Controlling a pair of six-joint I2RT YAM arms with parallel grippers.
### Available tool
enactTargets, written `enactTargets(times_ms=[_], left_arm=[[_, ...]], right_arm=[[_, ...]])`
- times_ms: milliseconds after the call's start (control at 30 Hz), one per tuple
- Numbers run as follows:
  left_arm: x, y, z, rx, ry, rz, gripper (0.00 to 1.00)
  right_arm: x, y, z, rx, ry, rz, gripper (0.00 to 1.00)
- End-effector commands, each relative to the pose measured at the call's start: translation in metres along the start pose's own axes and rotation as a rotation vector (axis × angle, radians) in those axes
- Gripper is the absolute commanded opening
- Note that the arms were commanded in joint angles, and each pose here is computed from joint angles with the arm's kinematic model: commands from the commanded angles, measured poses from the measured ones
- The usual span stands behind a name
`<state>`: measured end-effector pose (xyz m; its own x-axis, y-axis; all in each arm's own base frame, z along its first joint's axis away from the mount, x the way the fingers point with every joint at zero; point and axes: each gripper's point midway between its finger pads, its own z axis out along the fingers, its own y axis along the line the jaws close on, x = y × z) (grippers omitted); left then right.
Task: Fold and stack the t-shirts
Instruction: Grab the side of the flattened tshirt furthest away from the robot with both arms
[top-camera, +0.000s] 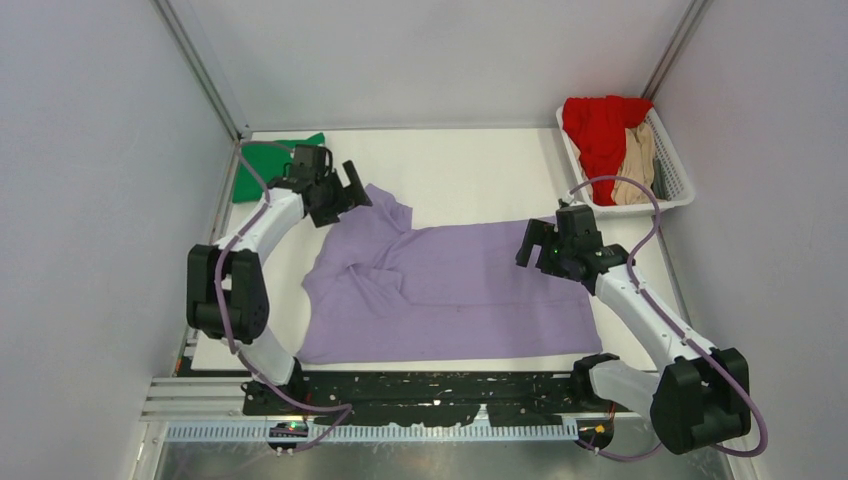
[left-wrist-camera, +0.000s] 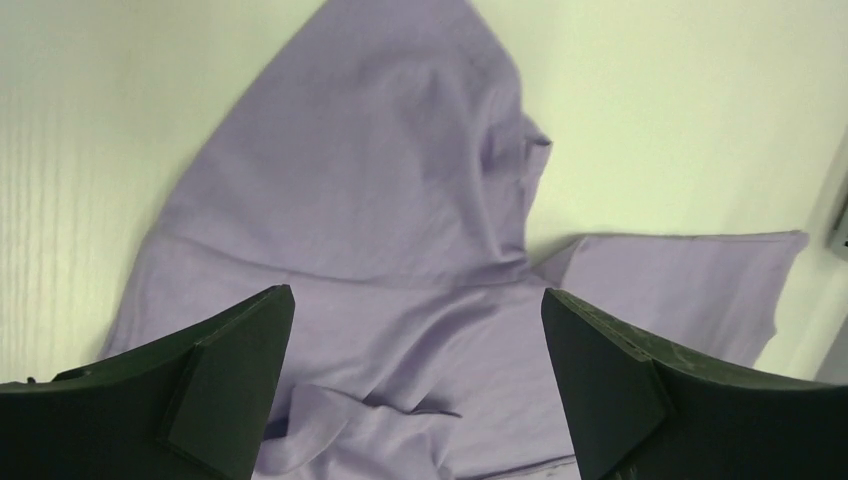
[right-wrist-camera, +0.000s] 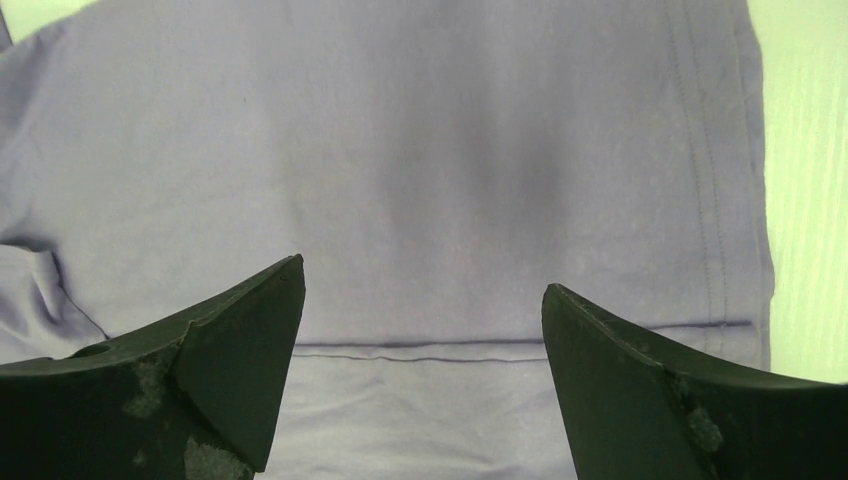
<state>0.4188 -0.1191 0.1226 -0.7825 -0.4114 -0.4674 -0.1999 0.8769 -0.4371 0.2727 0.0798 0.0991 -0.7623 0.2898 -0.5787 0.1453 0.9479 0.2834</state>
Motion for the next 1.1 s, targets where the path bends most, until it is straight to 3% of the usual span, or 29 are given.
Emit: enactTargets(times_ms=[0,300,500,767,933,1067], left_arm=[[-0.046,-0.03,0.029,0.045,-0.016,0.047,0.99],[-0.083,-0.042,0.106,0.002,0.08,0.091,0.99],[-0.057,-0.045,0.137,0.046,0.168,0.063,0.99],[-0.021,-0.036,0.128,-0.05,0.261,0.156,0.94],[-0.018,-0.026,0.122,-0.13,0.266,0.188,0.8],[-0.021,-0.02,0.12,-0.18,0.267,0.207,0.59]], right_arm=[[-0.033,0.017,0.001,-0.072,-0.085,-0.008,0.96],[-0.036,0.01,0.014,-0.049,-0.062,0.007,0.95],[-0.034,0.009,0.018,-0.046,-0.047,0.014,0.95],[-0.027,0.007,0.022,-0.05,-0.024,0.019,0.96],[-0.024,0.008,0.022,-0.06,-0.023,0.02,0.95],[-0.019,0.005,0.023,-0.052,-0.01,0.012,0.96]])
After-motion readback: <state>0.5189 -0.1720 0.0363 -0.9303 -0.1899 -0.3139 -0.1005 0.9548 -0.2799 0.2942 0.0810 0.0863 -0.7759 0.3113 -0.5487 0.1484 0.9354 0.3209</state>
